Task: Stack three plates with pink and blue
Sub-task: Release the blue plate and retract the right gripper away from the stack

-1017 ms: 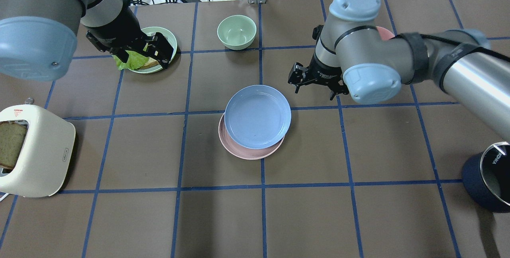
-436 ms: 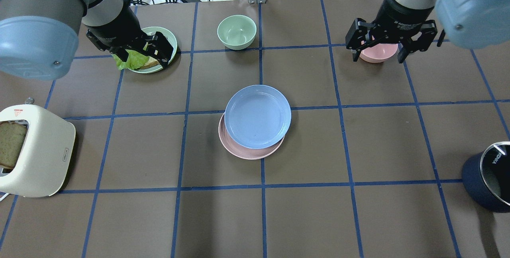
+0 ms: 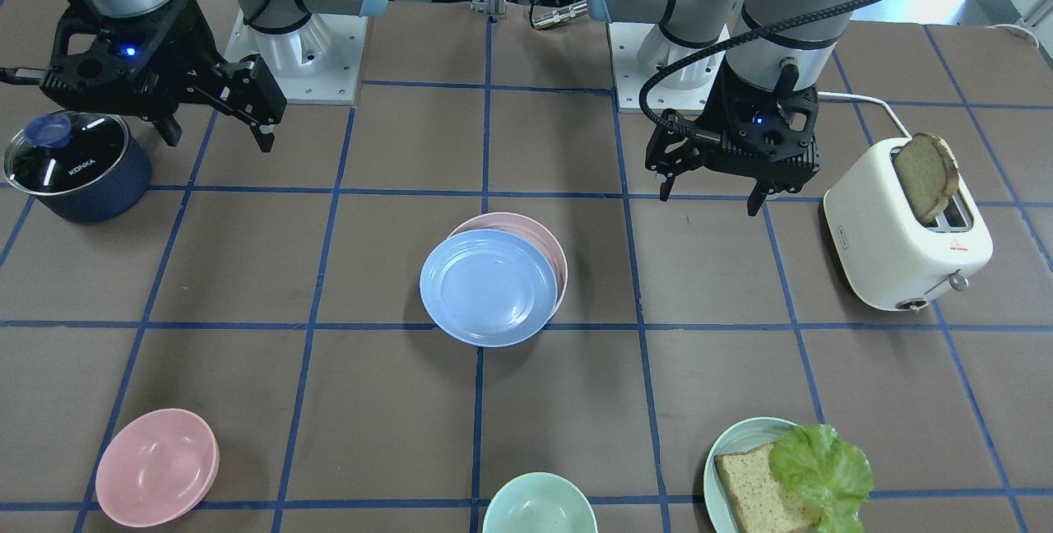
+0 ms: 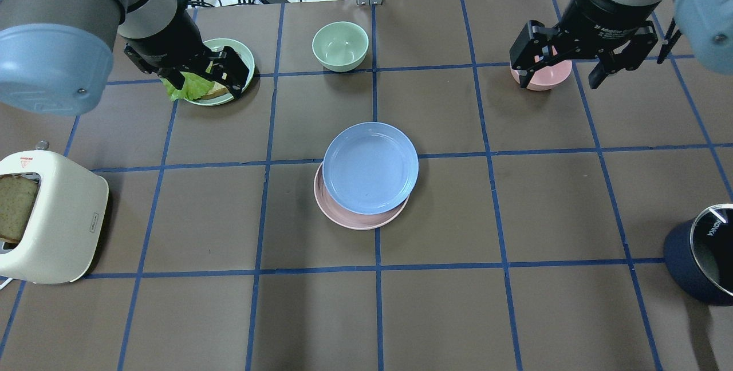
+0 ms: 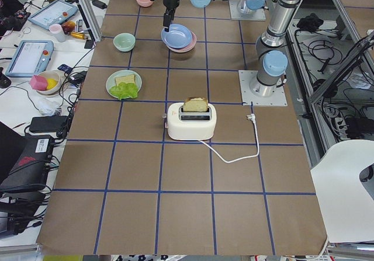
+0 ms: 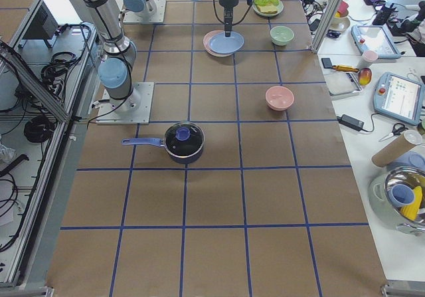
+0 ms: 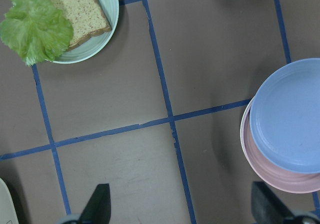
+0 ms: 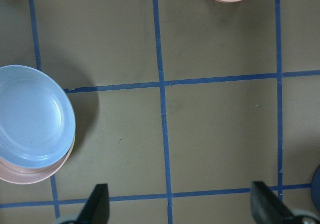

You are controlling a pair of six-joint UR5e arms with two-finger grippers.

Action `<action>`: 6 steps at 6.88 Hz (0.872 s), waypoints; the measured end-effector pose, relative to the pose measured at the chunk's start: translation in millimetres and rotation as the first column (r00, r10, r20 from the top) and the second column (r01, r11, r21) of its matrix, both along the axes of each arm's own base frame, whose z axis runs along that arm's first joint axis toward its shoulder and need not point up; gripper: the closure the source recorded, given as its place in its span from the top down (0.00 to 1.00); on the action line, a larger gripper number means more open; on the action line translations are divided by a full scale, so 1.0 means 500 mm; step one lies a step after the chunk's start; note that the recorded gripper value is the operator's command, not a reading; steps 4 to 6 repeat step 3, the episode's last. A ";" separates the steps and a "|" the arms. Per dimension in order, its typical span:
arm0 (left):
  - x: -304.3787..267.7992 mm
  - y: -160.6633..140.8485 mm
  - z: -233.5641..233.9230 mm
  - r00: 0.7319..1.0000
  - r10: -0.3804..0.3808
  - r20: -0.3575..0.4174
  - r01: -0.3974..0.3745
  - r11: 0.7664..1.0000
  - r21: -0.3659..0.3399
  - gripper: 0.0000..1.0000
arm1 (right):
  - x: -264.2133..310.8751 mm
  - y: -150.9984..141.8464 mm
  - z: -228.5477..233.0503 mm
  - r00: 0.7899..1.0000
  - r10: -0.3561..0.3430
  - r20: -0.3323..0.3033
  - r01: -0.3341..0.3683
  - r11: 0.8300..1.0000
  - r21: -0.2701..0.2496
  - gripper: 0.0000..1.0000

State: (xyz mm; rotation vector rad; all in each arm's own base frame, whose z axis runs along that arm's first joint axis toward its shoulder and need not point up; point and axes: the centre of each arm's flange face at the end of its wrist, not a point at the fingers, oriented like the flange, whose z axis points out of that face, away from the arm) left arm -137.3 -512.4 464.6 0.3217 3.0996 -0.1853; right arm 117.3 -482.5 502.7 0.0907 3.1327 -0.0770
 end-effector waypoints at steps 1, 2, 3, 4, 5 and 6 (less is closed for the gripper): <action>0.006 0.000 0.002 1.000 0.004 -0.002 -0.004 1.000 -0.002 1.00 | 0.002 0.002 0.000 1.000 0.005 0.008 -0.005 1.000 -0.002 1.00; 0.012 0.001 0.003 1.000 0.012 -0.005 -0.012 1.000 -0.003 1.00 | 0.003 0.003 0.002 1.000 0.007 0.011 -0.007 1.000 -0.004 1.00; 0.015 0.002 0.002 1.000 0.016 -0.006 -0.016 1.000 -0.002 1.00 | 0.004 0.005 0.004 1.000 0.009 0.012 -0.009 1.000 -0.007 1.00; 0.015 0.002 0.002 1.000 0.016 -0.006 -0.016 1.000 -0.002 1.00 | 0.004 0.005 0.004 1.000 0.009 0.012 -0.009 1.000 -0.007 1.00; 0.015 0.002 0.002 1.000 0.016 -0.006 -0.016 1.000 -0.002 1.00 | 0.004 0.005 0.004 1.000 0.009 0.012 -0.009 1.000 -0.007 1.00; 0.015 0.002 0.002 1.000 0.016 -0.006 -0.016 1.000 -0.002 1.00 | 0.004 0.005 0.004 1.000 0.009 0.012 -0.009 1.000 -0.007 1.00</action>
